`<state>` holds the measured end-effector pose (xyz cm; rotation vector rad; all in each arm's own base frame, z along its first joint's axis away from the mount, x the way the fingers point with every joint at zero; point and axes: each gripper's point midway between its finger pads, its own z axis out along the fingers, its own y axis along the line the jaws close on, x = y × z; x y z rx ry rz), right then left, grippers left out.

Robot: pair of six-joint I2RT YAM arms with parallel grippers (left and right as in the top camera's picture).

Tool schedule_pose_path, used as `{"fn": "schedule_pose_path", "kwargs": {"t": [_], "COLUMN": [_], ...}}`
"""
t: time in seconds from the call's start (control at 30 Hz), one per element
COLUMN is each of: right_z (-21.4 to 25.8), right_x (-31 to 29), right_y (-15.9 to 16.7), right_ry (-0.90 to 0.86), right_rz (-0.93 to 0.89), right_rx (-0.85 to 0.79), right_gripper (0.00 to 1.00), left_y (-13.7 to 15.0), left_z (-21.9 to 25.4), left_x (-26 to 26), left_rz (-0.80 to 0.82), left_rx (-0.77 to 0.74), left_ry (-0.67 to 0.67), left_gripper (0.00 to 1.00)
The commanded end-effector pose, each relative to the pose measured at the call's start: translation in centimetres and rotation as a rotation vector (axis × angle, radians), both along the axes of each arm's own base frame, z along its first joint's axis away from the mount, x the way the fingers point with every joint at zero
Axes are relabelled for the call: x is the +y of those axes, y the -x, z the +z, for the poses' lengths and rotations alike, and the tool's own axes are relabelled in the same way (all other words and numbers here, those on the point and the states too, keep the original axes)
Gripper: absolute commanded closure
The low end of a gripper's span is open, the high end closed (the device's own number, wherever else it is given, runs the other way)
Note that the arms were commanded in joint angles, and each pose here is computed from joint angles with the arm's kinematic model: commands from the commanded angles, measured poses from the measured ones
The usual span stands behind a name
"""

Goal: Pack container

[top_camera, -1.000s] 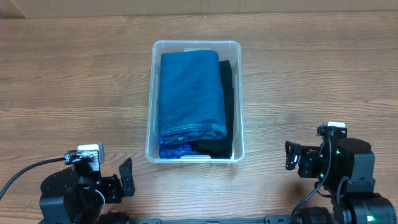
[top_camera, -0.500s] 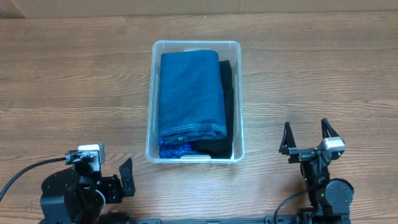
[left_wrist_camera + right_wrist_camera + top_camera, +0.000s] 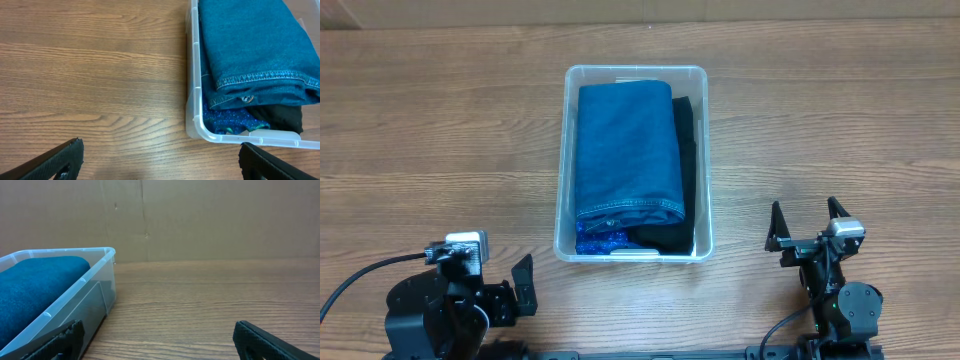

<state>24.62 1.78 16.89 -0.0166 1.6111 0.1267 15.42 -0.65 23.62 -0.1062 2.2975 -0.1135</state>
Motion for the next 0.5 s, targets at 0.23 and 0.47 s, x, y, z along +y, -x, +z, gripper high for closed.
{"fn": "schedule_pose_path", "kwargs": {"t": [0.23, 0.47], "right_z": [-0.2, -0.2], "right_x": [0.0, 0.0], "right_y": [0.0, 0.0], "right_ry": [0.007, 0.007], "right_rz": [-0.001, -0.001], "right_rx": [-0.003, -0.003], "right_gripper": [0.0, 0.0], "left_y": [-1.1, -8.6], "left_z": [-3.0, -4.4], "left_x": [0.9, 0.8], "left_rz": [0.018, 0.011], "left_rx": [-0.168, -0.713], "left_ry": [-0.064, -0.105], "left_gripper": [0.0, 0.0]}}
